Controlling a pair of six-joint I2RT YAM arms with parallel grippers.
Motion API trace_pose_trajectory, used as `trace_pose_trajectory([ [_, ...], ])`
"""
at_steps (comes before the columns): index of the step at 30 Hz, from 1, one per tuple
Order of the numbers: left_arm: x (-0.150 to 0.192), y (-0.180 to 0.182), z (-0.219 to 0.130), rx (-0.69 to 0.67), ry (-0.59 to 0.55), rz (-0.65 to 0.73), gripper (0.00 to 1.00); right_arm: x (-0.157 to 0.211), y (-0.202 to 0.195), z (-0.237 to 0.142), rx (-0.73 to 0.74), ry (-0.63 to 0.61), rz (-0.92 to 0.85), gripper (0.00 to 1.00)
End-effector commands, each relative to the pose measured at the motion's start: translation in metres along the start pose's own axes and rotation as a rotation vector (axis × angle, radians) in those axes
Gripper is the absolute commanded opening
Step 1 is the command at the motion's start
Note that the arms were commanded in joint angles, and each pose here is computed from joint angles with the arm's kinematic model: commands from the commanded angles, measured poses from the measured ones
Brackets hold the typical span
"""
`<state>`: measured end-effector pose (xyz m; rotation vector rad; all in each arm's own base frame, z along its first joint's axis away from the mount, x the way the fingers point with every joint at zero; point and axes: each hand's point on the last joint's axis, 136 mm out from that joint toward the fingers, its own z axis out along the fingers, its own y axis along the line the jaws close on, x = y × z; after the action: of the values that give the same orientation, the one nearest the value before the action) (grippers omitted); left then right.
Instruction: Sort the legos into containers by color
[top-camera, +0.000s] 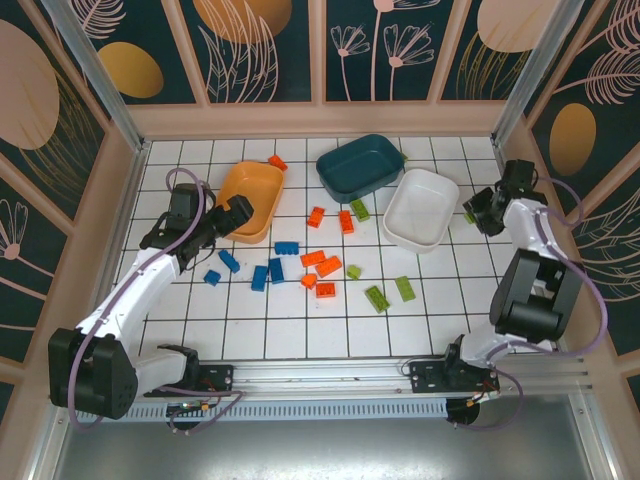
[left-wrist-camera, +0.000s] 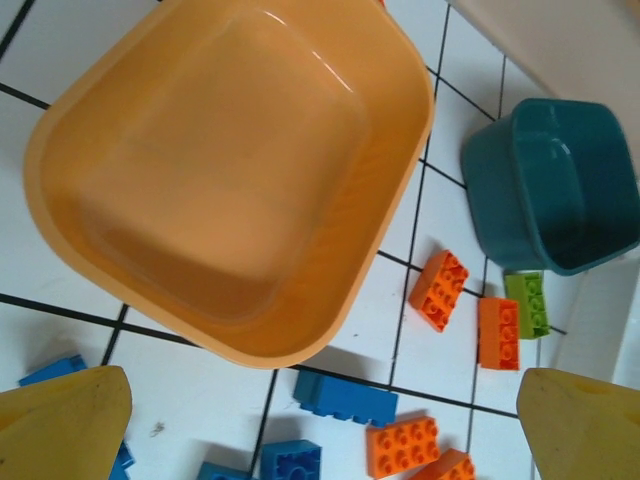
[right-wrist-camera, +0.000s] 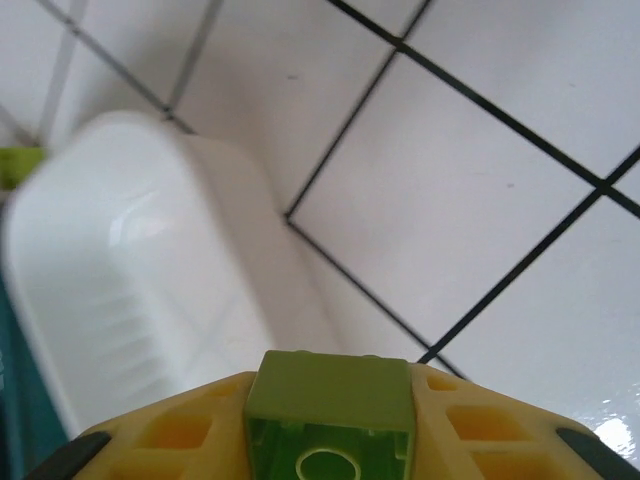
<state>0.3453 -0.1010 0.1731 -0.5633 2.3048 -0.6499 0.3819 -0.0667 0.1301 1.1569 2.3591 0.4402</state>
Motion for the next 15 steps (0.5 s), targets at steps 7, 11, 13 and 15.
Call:
trace_pose_trajectory([
  [7, 0.011, -0.009, -0.005, 0.092, 0.021, -0.117, 0.98, 0.030, 0.080, -0.035, -0.239, 0.035, -0.209, 0.35],
  [11, 0.020, -0.006, -0.011, 0.100, 0.033, -0.125, 0.98, 0.051, 0.102, -0.030, -0.248, 0.098, -0.288, 0.35],
  [13, 0.026, -0.003, -0.015, 0.103, 0.045, -0.130, 0.99, 0.061, 0.107, -0.020, -0.216, 0.136, -0.331, 0.35],
  [15, 0.035, 0.000, -0.018, 0.113, 0.063, -0.126, 0.99, 0.066, 0.104, -0.008, -0.160, 0.160, -0.352, 0.35],
])
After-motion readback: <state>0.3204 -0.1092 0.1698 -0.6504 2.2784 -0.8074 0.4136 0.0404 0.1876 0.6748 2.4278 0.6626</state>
